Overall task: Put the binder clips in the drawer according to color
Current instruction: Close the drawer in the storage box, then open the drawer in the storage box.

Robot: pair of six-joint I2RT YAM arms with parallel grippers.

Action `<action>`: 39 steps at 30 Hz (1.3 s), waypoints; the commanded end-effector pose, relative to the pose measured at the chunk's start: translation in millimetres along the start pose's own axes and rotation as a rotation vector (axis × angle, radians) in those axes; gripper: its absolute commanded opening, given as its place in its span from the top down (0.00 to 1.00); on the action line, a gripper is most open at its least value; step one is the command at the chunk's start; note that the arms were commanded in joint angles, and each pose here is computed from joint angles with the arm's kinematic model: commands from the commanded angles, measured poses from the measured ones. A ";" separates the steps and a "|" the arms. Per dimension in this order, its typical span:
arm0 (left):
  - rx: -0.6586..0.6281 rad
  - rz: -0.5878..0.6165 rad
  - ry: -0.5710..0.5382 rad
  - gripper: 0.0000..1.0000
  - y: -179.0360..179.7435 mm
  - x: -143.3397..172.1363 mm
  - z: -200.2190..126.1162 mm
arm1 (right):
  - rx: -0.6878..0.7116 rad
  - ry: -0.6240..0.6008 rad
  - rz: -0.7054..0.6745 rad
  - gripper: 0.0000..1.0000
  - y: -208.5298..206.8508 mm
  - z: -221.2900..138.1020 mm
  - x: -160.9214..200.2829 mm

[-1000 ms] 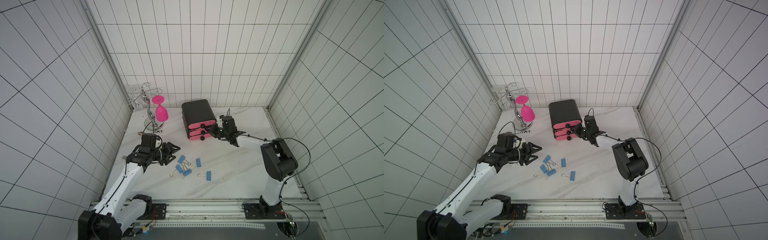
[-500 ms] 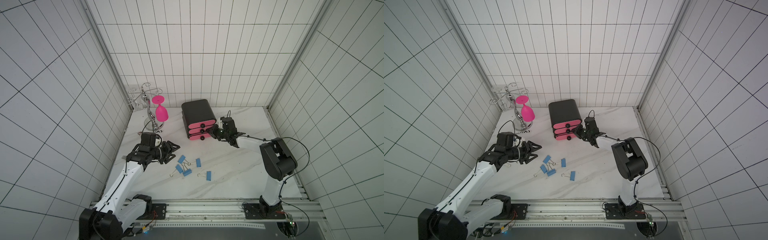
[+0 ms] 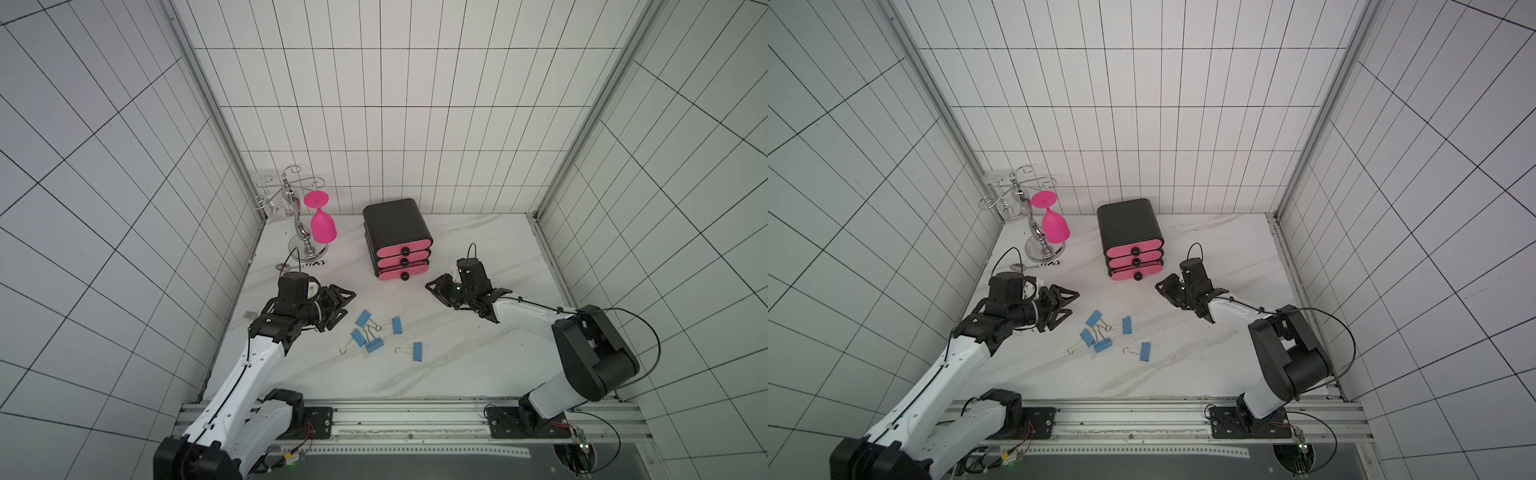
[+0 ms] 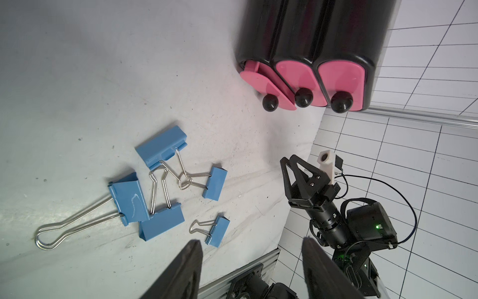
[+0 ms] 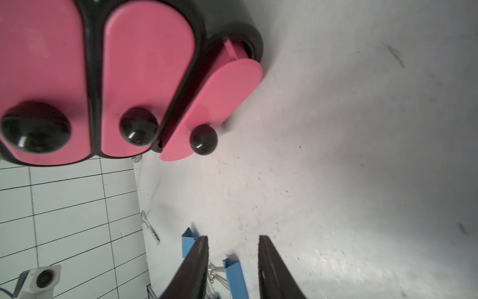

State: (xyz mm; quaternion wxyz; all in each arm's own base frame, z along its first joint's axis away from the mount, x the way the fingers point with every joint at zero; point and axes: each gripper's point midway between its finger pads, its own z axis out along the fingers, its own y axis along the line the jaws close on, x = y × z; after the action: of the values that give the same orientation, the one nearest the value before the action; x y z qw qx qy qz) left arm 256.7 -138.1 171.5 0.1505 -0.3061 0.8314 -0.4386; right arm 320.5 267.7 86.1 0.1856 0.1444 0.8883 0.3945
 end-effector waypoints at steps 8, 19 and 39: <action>0.011 -0.013 -0.025 0.33 -1.5 -4.1 -1.5 | -0.012 0.017 0.022 0.53 9.0 45.4 6.0; 0.012 -0.029 -0.010 0.33 -3.3 1.0 -6.1 | -0.087 -0.018 0.086 0.44 16.4 90.5 -9.9; -0.006 -0.024 0.016 0.33 -1.3 4.0 -7.0 | -0.195 -0.089 0.144 0.48 30.2 111.5 -40.4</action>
State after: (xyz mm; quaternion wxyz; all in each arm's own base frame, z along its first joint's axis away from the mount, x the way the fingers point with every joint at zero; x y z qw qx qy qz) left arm 248.0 -136.3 164.1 0.1242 -0.3280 0.8307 -0.4323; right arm 396.3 345.3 48.6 0.1925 0.1941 0.8358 0.4761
